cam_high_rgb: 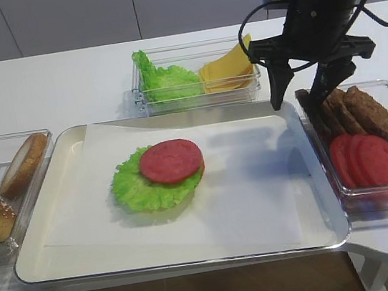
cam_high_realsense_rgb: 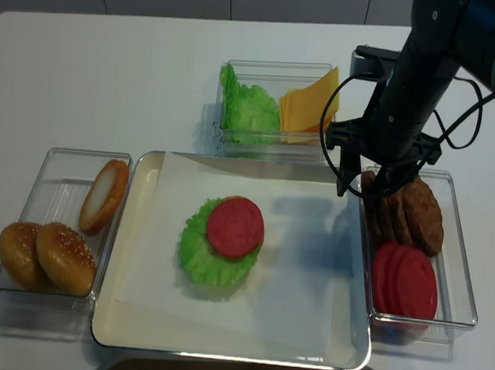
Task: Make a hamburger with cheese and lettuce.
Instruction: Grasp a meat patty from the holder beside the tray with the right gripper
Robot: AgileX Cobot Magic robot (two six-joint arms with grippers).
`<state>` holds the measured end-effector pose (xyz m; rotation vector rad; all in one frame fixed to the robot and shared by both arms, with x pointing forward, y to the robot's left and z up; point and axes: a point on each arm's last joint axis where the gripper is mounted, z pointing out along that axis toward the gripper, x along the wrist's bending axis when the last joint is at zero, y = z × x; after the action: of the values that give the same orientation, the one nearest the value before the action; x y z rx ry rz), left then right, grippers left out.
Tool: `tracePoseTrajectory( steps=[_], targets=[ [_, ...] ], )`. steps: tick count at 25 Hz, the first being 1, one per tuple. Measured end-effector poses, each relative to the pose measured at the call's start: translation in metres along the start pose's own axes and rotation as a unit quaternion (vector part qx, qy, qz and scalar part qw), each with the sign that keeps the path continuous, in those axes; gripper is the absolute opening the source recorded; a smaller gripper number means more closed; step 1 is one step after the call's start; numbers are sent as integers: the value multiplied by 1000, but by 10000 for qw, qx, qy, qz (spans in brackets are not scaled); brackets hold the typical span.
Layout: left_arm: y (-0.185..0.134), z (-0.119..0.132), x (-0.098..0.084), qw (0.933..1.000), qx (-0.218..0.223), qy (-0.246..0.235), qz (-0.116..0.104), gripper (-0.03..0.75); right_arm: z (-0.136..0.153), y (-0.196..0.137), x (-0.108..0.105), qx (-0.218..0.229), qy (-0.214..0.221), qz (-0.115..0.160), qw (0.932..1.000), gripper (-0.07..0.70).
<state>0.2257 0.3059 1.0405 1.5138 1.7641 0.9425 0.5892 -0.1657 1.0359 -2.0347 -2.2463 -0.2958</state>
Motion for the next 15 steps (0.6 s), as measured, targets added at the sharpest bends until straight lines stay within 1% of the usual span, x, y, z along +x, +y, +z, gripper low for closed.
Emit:
tracePoseTrajectory(
  steps=[13,15],
  targets=[
    [0,0,0,10000,0,0,0,336,0,0,0,-3,-18,-6,10000,477],
    [0,0,0,10000,0,0,0,336,0,0,0,-3,-18,-6,10000,463]
  ],
)
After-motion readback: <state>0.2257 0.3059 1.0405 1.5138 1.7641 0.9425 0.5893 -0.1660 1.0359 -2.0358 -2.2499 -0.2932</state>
